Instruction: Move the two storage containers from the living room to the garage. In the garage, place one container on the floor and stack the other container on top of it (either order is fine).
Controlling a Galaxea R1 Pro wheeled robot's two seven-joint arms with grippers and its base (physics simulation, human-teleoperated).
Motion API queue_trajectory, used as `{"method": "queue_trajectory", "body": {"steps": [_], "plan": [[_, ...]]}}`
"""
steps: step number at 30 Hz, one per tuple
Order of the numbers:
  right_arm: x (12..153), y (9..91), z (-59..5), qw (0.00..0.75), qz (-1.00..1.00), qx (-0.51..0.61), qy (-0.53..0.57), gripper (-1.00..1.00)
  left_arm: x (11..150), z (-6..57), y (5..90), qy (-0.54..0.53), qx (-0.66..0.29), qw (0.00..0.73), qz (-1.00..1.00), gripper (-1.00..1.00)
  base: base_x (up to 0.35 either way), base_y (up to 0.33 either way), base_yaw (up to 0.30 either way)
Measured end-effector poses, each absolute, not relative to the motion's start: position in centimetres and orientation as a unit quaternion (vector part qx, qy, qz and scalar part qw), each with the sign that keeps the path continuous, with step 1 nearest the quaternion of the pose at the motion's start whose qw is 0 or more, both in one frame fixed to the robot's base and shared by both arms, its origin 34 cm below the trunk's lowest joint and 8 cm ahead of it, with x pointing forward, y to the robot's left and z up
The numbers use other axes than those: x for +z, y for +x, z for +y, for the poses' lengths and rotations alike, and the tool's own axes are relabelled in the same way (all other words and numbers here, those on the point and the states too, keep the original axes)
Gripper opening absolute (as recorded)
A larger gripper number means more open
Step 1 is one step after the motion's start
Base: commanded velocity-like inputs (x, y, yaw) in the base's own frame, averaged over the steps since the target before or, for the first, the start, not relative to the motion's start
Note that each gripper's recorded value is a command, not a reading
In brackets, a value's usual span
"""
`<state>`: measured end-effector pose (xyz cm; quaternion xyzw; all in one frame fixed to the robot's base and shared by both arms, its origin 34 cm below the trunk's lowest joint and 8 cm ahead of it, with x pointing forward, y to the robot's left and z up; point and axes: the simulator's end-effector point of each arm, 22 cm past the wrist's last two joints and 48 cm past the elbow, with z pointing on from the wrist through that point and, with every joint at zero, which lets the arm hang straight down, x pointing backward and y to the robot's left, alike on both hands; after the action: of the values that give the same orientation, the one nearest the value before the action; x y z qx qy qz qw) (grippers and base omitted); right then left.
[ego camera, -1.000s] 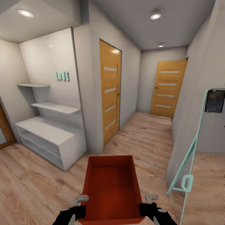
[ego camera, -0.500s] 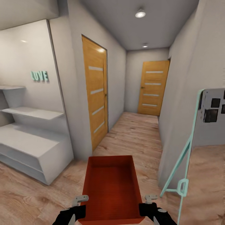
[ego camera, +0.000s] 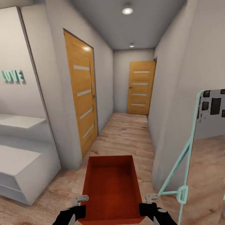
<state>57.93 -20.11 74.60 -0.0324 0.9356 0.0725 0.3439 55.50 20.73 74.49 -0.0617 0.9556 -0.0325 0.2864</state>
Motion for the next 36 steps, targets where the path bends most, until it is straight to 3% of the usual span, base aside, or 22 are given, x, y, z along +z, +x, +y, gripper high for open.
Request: {"method": "queue_trajectory", "body": {"steps": [15, 36], "plan": [[74.6, 57.93, -20.03, 0.344, 0.936, 0.073, -0.033, -1.0, 74.48, 20.8, 55.5, -0.062, -0.032, 0.286, 0.956, -1.0, 0.311, 0.152, -0.019], [74.6, 57.93, -20.12, 0.344, 0.936, 0.073, -0.032, -1.0, 74.5, 20.72, 55.51, -0.062, -0.032, 0.287, 0.956, -1.0, 0.311, 0.154, -0.231]]}}
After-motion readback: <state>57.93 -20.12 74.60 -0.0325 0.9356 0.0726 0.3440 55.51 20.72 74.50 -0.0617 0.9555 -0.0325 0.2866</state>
